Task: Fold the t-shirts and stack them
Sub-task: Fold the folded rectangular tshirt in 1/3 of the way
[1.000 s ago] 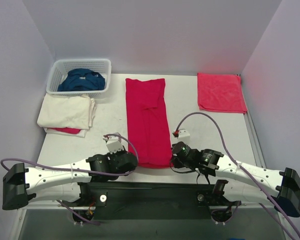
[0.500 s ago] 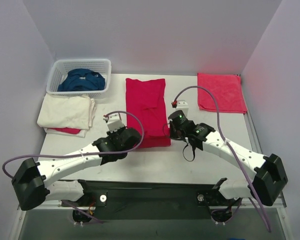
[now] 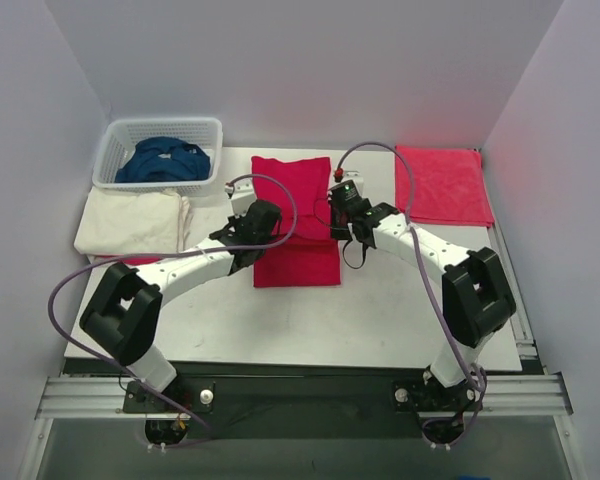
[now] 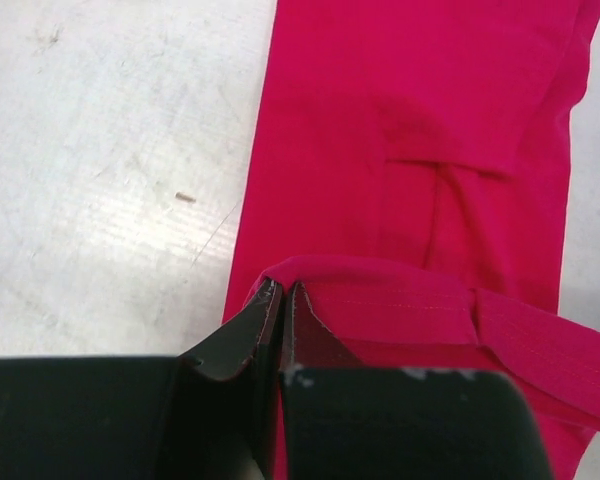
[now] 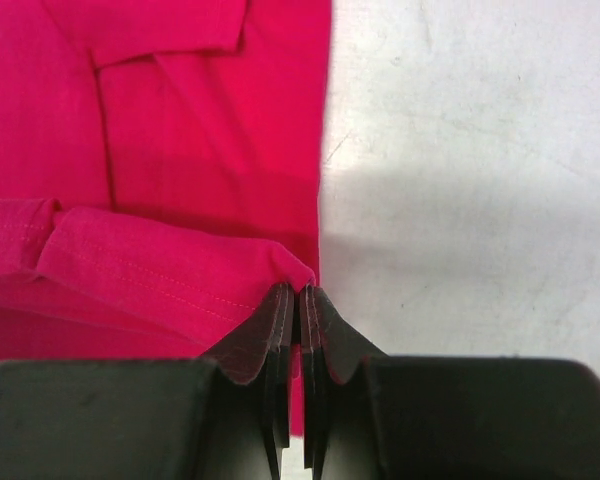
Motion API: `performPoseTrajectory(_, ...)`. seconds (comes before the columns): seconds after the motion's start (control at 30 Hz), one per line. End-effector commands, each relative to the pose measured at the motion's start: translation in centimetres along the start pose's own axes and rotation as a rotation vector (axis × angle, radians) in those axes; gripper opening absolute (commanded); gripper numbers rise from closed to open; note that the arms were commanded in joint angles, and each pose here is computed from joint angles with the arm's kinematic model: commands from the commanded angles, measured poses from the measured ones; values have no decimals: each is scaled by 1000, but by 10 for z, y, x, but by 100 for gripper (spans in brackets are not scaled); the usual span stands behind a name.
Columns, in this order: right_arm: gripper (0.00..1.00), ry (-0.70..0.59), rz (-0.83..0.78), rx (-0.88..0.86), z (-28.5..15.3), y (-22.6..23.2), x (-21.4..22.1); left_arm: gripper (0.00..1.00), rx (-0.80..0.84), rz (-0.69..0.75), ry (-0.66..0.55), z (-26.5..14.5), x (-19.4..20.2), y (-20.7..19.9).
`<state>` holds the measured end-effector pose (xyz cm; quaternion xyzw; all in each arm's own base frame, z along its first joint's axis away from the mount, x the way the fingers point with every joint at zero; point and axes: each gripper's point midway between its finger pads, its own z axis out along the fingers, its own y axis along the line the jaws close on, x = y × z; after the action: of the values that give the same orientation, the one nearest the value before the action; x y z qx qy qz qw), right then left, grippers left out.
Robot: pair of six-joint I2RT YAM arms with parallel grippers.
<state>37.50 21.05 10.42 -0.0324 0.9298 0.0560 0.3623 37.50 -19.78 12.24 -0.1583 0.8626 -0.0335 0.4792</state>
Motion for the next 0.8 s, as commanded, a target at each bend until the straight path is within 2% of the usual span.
performPoseTrajectory(0.0, 0, -26, 5, -15, 13, 1, -27, 0, 75, -29, -46, 16, -35, -27)
performPoseTrajectory(0.33, 1, 24, 52, -36, 59, -3, -56, 1, 25, -24, 29, 68, -32, -24)
performPoseTrajectory(0.37, 7, 33, 50, -32, 61, -3, -57, 9, 30, -30, 35, 71, -31, -24)
performPoseTrajectory(0.4, 11, 44, 54, -29, 68, -5, -56, 21, 25, -30, 34, 73, -31, -23)
performPoseTrajectory(0.43, 21, 22, 58, -37, 68, -4, -68, 35, 23, -39, 20, 77, -34, -22)
performPoseTrajectory(0.57, 27, -29, 98, -26, 72, -19, -102, 56, 49, -77, -63, 85, -60, -25)
performPoseTrajectory(0.67, 28, -70, 127, -31, 67, -25, -128, 59, 76, -108, -162, 80, -91, -31)
performPoseTrajectory(0.77, 28, -78, 130, -13, 59, -36, -133, 60, 106, -99, -199, 66, -106, -33)
